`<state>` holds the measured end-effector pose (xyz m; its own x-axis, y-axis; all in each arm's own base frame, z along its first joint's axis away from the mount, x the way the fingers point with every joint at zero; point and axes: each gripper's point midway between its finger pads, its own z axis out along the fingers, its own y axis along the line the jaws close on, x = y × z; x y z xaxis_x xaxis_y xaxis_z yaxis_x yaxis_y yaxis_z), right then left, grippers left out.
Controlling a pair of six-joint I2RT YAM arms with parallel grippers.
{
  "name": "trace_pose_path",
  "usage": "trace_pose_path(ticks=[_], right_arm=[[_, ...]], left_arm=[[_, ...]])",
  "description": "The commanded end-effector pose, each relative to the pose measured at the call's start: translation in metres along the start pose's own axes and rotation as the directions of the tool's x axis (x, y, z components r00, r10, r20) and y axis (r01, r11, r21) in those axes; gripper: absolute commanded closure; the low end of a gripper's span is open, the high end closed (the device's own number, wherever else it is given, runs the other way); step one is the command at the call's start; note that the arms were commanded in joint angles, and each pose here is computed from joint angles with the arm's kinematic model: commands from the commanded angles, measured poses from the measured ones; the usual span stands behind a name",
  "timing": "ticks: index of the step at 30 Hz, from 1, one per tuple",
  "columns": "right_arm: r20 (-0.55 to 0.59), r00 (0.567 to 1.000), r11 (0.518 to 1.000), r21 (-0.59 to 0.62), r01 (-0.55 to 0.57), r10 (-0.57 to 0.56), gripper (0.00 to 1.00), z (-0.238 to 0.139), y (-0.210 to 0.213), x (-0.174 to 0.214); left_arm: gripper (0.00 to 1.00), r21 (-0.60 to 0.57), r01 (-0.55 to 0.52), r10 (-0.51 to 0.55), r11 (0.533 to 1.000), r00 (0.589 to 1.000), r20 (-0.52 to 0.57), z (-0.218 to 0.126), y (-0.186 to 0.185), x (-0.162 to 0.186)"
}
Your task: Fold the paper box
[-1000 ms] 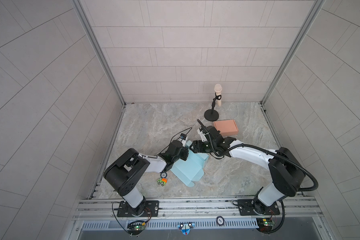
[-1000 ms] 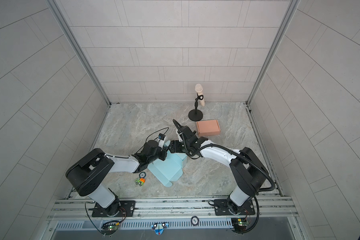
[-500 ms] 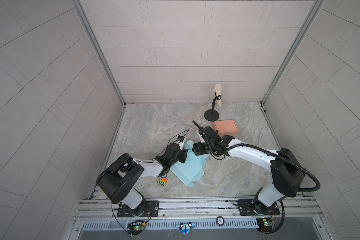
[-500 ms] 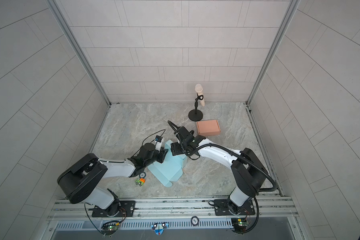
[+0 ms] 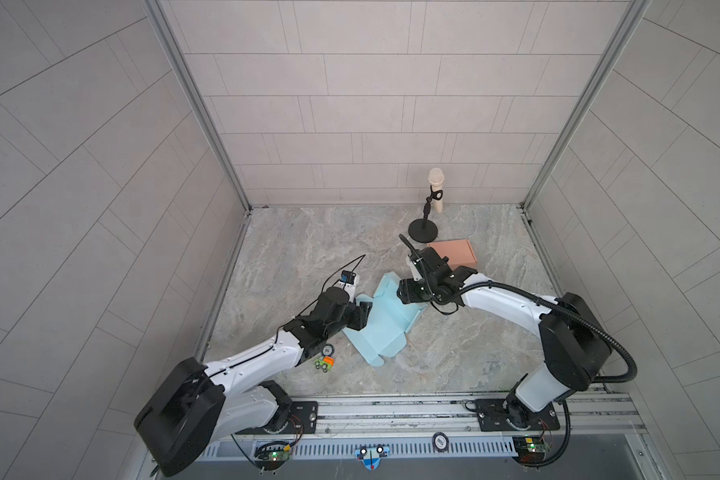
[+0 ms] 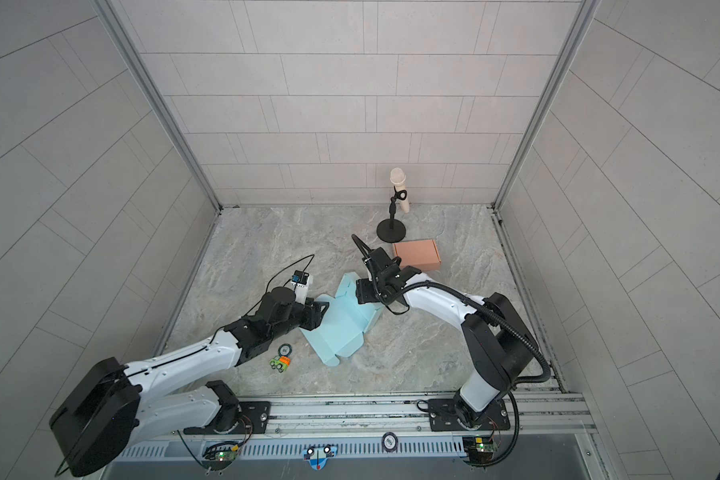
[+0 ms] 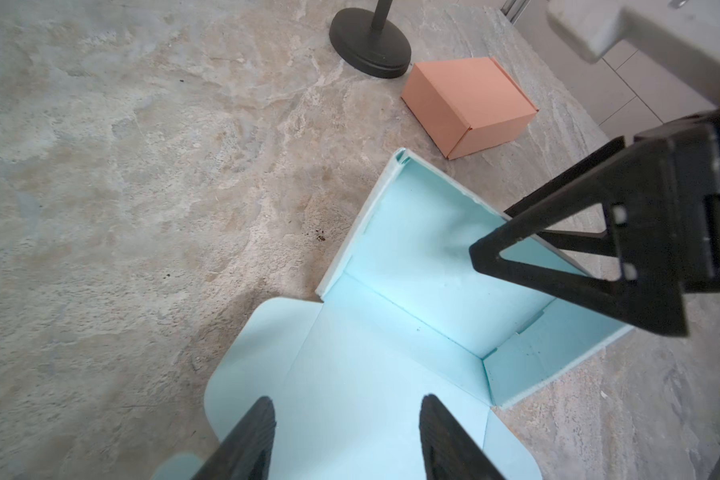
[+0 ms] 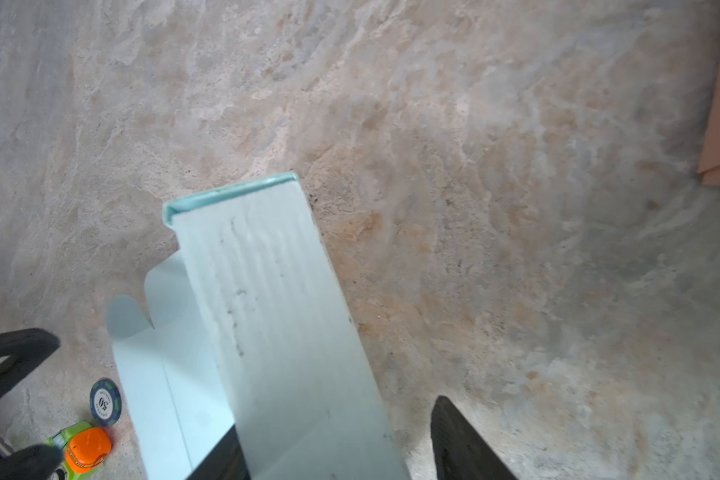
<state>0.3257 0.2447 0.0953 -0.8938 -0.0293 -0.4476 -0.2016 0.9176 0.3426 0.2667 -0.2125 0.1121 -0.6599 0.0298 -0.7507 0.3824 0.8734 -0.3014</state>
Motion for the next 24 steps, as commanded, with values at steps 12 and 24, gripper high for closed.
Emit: trace_pose_path(ticks=[12,24], right_arm=[[-0.005,0.992,0.991,-0.047,-0.124,0.124,0.39,0.018,-0.034,0.004],[-0.01,0.99,0.988,-0.051,-0.144,0.144,0.39,0.022,-0.04,0.01]], left_arm=[[0.2,-0.109,0.298,-0.312,0.948,0.936,-0.161,-0.041,0.048,0.008],[0.11,0.068,0.477,-0.455,0.876,0.865,-0.212,0.0,0.03,0.023]])
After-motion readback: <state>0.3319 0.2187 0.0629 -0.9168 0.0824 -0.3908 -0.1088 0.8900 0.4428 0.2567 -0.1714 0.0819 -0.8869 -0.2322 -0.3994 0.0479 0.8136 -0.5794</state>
